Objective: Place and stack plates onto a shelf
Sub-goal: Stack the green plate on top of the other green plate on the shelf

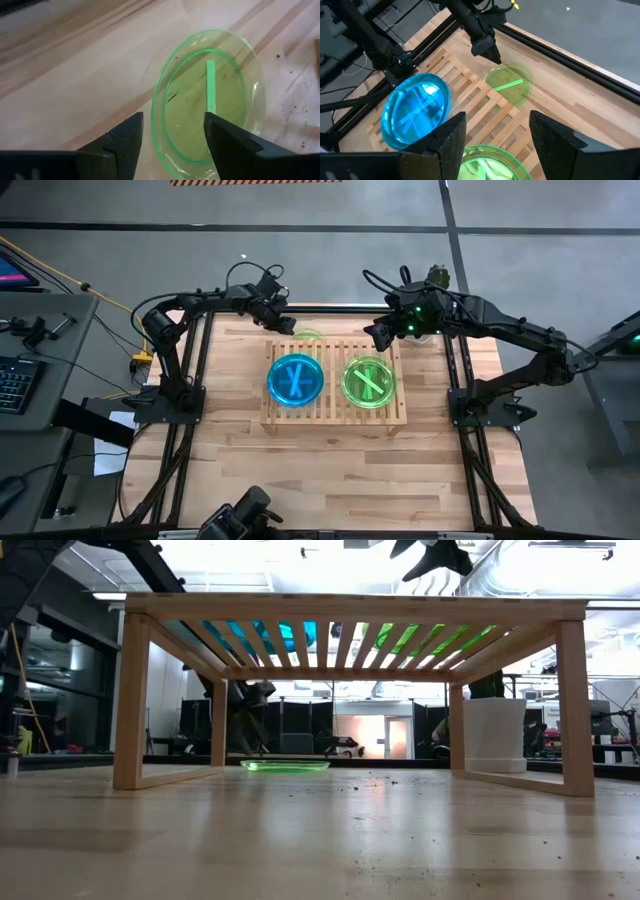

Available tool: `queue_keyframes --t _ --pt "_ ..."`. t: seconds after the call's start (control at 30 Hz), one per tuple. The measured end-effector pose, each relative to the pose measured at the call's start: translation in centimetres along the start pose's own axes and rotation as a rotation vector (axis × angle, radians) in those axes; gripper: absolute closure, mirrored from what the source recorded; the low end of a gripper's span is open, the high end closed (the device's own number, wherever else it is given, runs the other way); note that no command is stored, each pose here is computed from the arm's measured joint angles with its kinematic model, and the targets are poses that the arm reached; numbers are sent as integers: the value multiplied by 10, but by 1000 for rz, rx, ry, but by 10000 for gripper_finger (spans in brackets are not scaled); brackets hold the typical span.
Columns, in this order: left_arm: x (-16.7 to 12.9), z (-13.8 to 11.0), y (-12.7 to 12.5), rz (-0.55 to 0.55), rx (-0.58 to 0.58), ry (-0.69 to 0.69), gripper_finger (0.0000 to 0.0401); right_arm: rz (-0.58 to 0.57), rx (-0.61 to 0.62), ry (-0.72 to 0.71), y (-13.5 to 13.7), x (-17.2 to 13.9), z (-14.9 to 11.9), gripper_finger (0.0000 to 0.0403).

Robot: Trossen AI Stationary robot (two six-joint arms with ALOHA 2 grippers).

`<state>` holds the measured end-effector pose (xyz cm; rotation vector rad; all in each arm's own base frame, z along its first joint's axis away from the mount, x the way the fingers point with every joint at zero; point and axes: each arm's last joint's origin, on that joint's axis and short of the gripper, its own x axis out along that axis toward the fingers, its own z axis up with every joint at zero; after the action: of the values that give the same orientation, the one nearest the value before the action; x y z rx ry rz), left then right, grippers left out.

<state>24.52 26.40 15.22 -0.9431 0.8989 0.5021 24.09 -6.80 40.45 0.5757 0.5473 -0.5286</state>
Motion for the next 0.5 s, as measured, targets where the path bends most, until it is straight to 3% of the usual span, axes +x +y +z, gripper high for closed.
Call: queue_keyframes --t 0.23,0.5 --pt "24 -5 2 -2 -53 33 203 0 19 0 0 0 0 202" --pt "28 -7 -4 -4 -32 39 203 1 13 1 0 0 0 202"
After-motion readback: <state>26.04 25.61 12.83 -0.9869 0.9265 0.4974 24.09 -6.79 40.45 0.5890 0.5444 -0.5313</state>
